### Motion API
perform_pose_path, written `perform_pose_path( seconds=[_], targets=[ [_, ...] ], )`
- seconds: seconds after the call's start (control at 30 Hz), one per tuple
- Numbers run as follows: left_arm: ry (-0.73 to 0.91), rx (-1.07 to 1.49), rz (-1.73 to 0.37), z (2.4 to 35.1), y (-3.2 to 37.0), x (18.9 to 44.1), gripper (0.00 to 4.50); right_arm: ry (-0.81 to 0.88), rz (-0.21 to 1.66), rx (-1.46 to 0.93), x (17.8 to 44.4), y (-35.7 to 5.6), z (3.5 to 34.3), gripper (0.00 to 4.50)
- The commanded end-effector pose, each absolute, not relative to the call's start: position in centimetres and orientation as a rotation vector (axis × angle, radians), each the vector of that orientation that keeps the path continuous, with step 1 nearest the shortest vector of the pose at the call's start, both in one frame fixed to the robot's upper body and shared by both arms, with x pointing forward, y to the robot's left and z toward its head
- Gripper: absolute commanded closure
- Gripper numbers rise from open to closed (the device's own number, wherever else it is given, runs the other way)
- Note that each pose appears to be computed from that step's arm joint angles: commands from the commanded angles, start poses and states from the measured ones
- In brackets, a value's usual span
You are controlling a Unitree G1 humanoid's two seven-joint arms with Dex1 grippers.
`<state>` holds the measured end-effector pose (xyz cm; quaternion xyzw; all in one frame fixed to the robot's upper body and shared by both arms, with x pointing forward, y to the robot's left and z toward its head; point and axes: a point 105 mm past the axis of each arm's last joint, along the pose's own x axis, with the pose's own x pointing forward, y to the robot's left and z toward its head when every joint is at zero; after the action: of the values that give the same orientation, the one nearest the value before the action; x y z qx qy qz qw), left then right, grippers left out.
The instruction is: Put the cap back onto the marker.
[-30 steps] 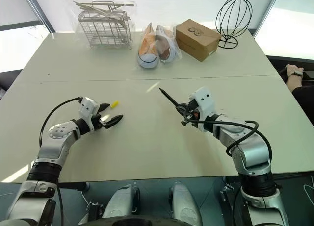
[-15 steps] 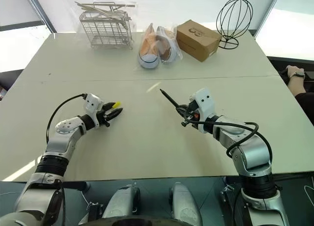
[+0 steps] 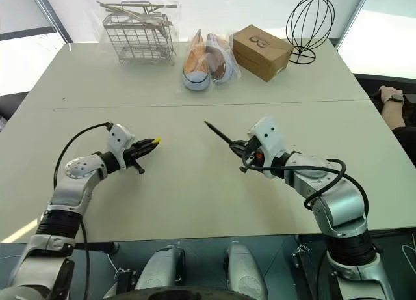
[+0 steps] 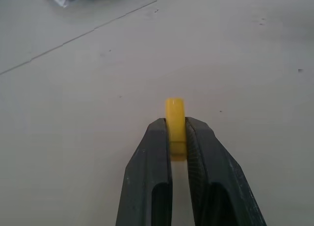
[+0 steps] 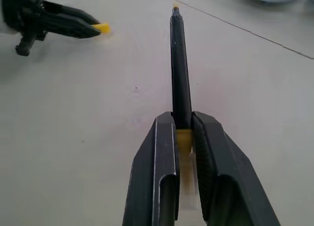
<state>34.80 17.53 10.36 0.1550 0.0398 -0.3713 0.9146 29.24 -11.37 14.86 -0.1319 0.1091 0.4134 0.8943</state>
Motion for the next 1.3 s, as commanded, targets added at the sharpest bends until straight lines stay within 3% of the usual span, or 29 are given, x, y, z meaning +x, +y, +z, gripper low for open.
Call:
perform_pose_path(
  seconds=[0.03,0.23,0.43,0.67,1.3],
  targets=[
    [-0.011,0.444,-0.897,12.4,16.1,33.4,4.45,0.132,0.999,-0.407,27.6,-9.6,16.5,4.46],
    [-0.124,0.608,-0.993,12.0,15.0,31.9,4.45,0.085,1.103,-0.602,26.4,-8.6,14.9,4.46],
    [-0.251,0.733,-1.044,10.8,14.1,30.3,4.45,0.023,1.066,-0.752,27.5,-9.0,13.3,4.46],
    [-0.401,0.753,-0.98,11.5,14.6,30.3,4.45,0.0,1.038,-0.778,28.0,-9.9,12.5,4.46],
    [-0.437,0.792,-1.036,10.7,13.9,29.9,4.45,-0.041,1.048,-0.802,27.9,-9.4,12.4,4.46]
  ],
)
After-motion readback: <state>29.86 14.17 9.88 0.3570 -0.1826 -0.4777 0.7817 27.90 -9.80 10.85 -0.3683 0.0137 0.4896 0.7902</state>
